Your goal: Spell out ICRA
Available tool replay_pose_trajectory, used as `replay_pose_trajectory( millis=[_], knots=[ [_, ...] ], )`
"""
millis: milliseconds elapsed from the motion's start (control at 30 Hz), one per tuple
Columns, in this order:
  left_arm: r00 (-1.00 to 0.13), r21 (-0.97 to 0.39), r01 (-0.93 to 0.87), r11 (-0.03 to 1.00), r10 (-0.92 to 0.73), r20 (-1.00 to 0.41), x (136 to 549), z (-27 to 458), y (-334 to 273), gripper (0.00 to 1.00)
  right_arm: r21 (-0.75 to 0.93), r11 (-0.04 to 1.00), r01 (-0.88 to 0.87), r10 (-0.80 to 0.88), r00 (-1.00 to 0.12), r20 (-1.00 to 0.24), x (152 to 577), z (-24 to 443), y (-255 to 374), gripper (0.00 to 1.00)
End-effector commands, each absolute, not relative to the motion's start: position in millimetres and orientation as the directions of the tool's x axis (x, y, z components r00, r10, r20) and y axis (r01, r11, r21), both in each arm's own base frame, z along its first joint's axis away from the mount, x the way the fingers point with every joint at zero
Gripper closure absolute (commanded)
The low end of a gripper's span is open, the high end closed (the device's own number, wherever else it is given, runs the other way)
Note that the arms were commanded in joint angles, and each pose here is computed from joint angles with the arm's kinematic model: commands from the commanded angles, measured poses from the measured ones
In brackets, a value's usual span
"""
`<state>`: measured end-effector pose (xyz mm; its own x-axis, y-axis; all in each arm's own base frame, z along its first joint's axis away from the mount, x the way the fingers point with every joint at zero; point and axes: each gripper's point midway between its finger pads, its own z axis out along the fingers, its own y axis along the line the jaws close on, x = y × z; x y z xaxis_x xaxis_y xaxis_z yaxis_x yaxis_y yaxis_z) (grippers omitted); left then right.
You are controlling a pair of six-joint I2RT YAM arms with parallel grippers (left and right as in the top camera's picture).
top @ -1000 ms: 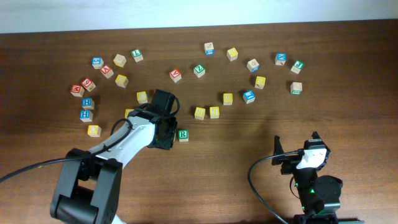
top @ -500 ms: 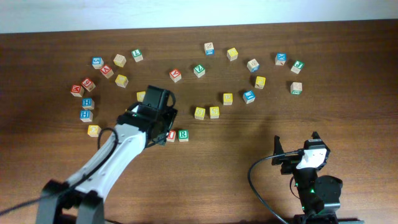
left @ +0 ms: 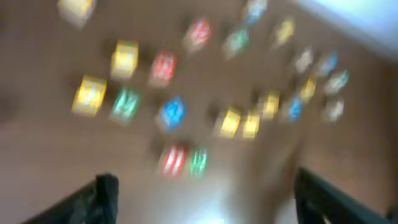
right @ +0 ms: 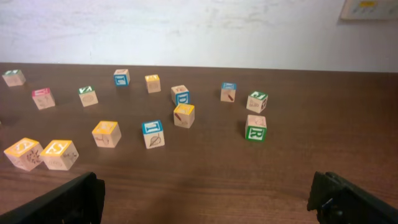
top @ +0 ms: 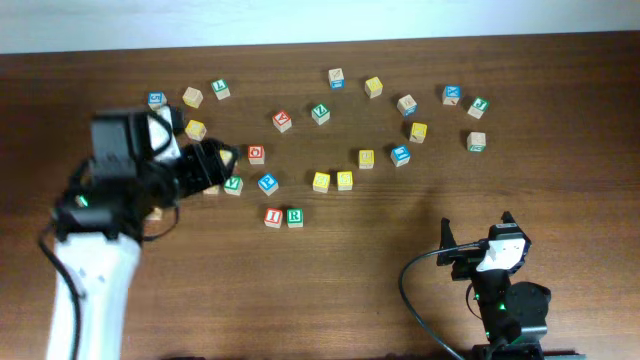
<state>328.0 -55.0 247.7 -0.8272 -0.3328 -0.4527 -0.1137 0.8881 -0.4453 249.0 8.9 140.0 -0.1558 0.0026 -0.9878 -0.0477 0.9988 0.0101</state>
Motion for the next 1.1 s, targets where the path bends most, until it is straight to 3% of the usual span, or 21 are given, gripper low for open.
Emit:
replay_pose_trajectory(
  millis=[0,33,133,200,300,333,433,567,600,733,867,967,1067],
  knots=[
    [-0.829,-0.269,-0.096,0.958,-0.227,-0.511,356,277,-30,0.09,0.018,0.999,-0.047,0.01,-0.163,-0.987,249,136,9,0.02],
    [-0.827,-0.275,-0.096,0.957,-0.231,-0.513,369,272,-31,0.01,0.018,0.999,-0.047,0.01,-0.163,-0.987,249,136,9,0.02],
    [-0.864,-0.258,-0.13,0.957,-0.237,-0.444,396,231,-29,0.03,0.018,0.999,-0.047,0.01,-0.163,-0.987,249,136,9,0.02],
    [-0.891,-0.213,-0.165,0.963,-0.238,-0.386,418,189,-22,0.13,0.018,0.999,-0.047,0.01,-0.163,-0.987,249,136,9,0.02],
    [-0.88,-0.148,-0.12,0.982,-0.175,-0.443,455,161,-14,0.16,0.018,0.999,-0.047,0.01,-0.163,-0.987,249,136,9,0.02],
    [-0.887,-0.149,-0.141,0.979,-0.192,-0.42,457,150,-15,0.32,0.018,0.999,-0.047,0.01,-0.163,-0.987,249,136,9,0.02],
    [-0.913,-0.062,-0.132,0.989,-0.146,-0.38,459,121,-24,0.31,0.018,0.999,-0.047,0.01,-0.163,-0.987,249,136,9,0.02],
    [-0.934,0.18,-0.123,0.976,-0.052,-0.353,462,86,-25,0.23,0.018,0.999,-0.047,0.01,-0.163,-0.987,249,136,9,0.02],
    [-0.936,0.17,-0.124,0.978,-0.058,-0.348,463,81,-26,0.2,0.018,0.999,-0.047,0.01,-0.163,-0.987,249,136,9,0.01],
    [-0.945,-0.062,-0.147,0.987,-0.159,-0.287,469,56,-27,0.29,0.018,0.999,-0.047,0.01,-0.163,-0.987,249,136,9,0.02],
    [-0.962,-0.044,-0.127,0.991,-0.134,-0.238,464,32,-37,0.31,0.018,0.999,-0.047,0.01,-0.163,-0.987,249,136,9,0.01],
    [-0.962,0.067,-0.116,0.991,-0.095,-0.254,464,29,-36,0.32,0.018,0.999,-0.047,0.01,-0.163,-0.987,249,136,9,0.02],
    [-0.967,0.096,-0.12,0.988,-0.095,-0.234,463,16,-31,0.32,0.018,0.999,-0.047,0.01,-0.163,-0.987,249,136,9,0.02]
  ],
)
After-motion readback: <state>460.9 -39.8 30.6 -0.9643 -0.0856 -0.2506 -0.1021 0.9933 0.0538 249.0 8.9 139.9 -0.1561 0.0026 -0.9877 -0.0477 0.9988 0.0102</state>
